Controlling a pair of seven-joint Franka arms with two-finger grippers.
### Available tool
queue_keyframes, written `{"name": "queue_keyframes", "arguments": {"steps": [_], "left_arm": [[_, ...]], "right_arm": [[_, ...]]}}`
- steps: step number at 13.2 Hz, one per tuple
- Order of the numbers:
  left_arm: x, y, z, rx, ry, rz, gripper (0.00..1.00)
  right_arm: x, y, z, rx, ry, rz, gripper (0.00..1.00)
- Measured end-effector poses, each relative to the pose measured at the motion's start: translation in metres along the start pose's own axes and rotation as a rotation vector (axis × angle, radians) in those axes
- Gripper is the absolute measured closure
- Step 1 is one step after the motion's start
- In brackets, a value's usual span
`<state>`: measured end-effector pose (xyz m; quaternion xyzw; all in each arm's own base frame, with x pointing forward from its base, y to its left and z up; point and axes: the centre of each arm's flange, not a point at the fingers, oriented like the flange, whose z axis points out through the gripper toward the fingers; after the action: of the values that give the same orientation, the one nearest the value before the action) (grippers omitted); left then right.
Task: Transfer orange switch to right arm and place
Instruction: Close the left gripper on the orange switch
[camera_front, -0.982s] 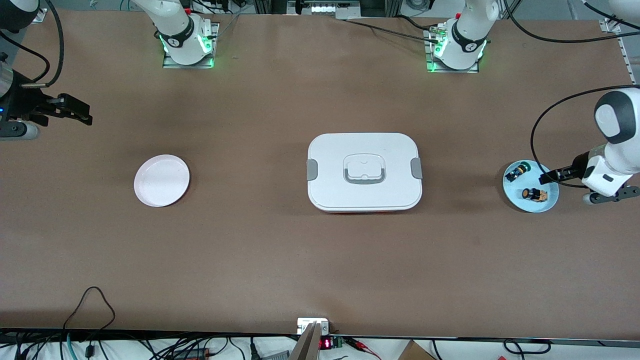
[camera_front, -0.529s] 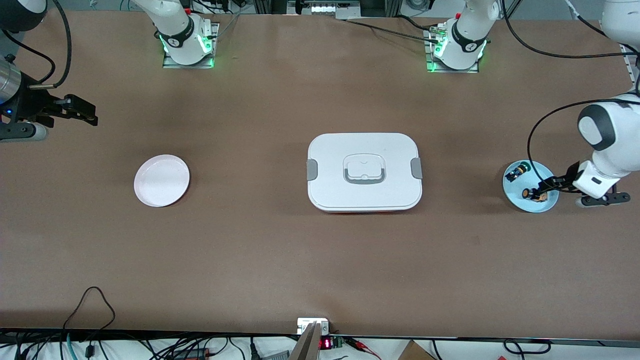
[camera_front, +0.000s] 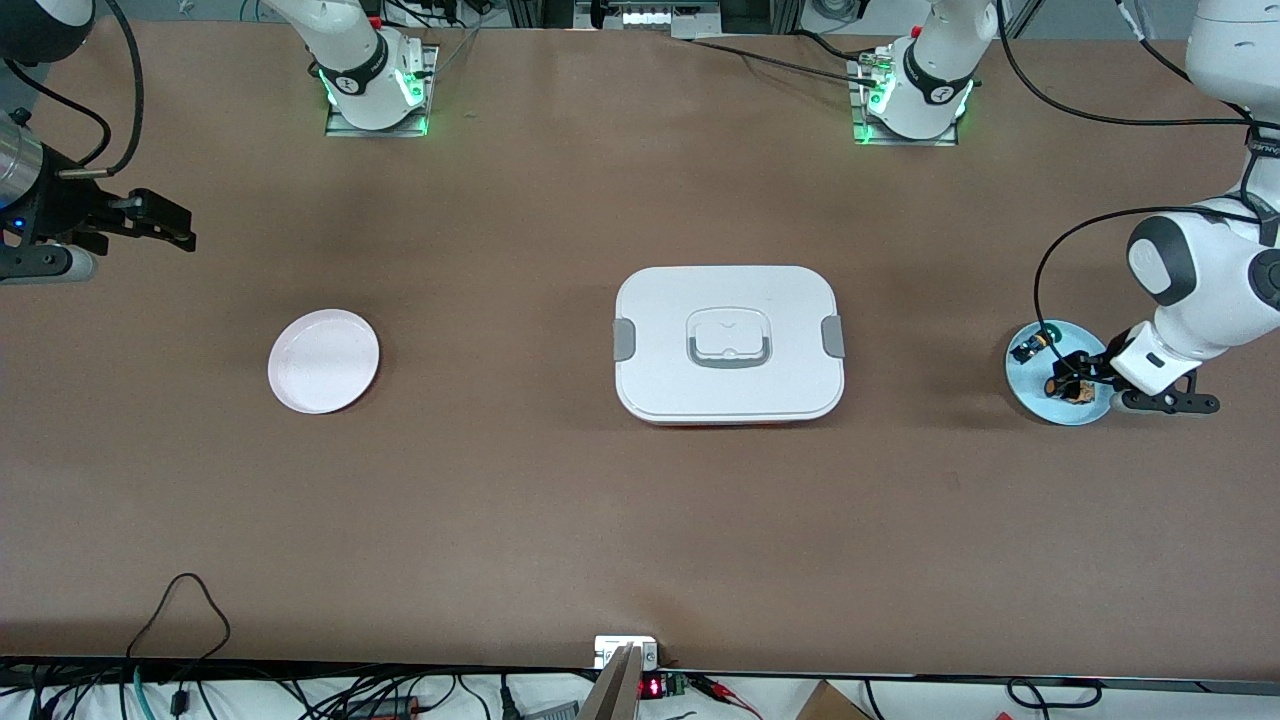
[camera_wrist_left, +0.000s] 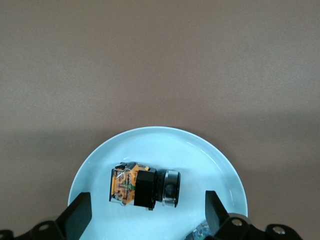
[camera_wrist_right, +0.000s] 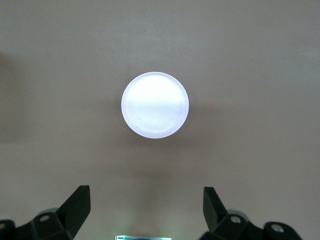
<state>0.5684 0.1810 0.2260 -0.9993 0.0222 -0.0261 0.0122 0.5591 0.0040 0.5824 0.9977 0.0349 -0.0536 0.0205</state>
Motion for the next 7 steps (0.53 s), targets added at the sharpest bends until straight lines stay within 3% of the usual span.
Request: {"name": "queue_keyframes", "arguments": {"steps": [7], "left_arm": [[-0.004, 0.001, 0.028, -0.004, -0.008, 0.046, 0.00]], "right_arm": [[0.000, 0.000, 0.000, 0.000, -0.001, 0.000, 0.00]]}}
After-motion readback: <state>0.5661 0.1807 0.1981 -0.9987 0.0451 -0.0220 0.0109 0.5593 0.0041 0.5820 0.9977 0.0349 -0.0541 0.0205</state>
